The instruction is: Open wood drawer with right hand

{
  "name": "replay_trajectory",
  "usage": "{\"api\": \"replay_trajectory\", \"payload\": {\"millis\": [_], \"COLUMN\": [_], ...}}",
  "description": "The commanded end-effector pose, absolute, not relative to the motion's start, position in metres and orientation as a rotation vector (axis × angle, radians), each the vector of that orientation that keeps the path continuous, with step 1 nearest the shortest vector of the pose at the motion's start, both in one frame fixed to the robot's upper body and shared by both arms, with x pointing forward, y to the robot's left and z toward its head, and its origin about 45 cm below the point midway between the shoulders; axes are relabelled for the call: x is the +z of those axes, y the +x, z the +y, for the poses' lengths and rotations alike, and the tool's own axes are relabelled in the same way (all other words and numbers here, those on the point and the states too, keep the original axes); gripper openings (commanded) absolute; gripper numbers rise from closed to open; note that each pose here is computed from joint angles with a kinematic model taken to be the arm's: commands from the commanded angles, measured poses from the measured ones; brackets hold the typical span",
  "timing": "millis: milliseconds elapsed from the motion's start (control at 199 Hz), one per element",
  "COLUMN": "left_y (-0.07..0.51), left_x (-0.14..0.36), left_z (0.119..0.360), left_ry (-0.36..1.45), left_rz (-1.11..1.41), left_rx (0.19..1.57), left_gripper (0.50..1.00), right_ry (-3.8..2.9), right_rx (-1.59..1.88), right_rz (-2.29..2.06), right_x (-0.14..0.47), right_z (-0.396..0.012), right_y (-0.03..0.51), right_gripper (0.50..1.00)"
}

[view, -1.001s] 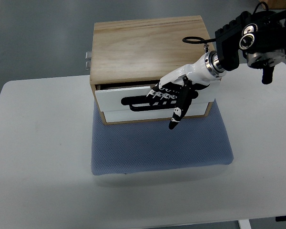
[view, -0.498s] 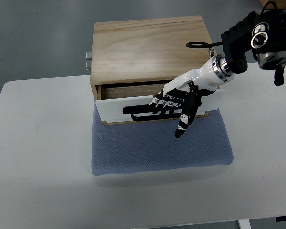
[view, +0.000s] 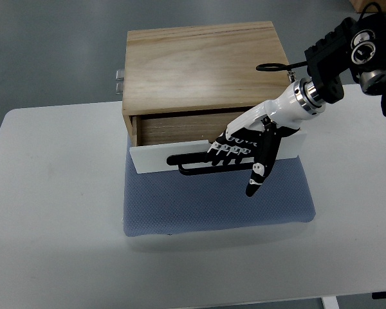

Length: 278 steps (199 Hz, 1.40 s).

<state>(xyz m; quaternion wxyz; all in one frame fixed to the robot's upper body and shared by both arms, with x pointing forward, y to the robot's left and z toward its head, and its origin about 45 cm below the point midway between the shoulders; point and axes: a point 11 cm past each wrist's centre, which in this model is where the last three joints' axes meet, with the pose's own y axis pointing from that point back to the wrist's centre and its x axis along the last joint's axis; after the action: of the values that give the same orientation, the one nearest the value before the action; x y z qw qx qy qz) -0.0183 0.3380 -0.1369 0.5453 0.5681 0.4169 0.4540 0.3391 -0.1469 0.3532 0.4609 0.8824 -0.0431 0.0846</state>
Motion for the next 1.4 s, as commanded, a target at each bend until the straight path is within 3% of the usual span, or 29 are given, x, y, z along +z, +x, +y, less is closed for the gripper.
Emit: {"api": "replay_trajectory", "payload": {"millis": [0, 352, 775, 1122, 1393], "left_y": [-0.018, -0.018, -0.018, -0.018, -0.018], "left_x": [-0.137, -0.137, -0.137, -0.137, -0.137], "left_z": [0.338, 0.338, 0.338, 0.338, 0.338], "left_ry": [1.347, 1.347, 1.348, 1.348, 1.347], "left_rz": [0.989, 0.989, 0.988, 0.988, 0.989], "left_rx": [1.077, 1.077, 1.076, 1.076, 1.077], "left_gripper": [1.000, 1.000, 1.000, 1.000, 1.000], "right_ry": [2.175, 2.192, 2.297, 2.678, 2.764], "right_rx": [0.200, 0.211, 0.310, 0.204, 0.101], "right_rz": [-0.094, -0.070, -0.231, -0.756, -1.361], "right_x": [0.354, 0.367, 0.430, 0.509, 0.499], "right_z": [-0.148, -0.148, -0.170, -0.232, -0.284], "right_y": [0.336, 0.328, 0.339, 0.383, 0.446], "right_gripper": [0.946, 0.946, 0.946, 0.944, 0.944]}}
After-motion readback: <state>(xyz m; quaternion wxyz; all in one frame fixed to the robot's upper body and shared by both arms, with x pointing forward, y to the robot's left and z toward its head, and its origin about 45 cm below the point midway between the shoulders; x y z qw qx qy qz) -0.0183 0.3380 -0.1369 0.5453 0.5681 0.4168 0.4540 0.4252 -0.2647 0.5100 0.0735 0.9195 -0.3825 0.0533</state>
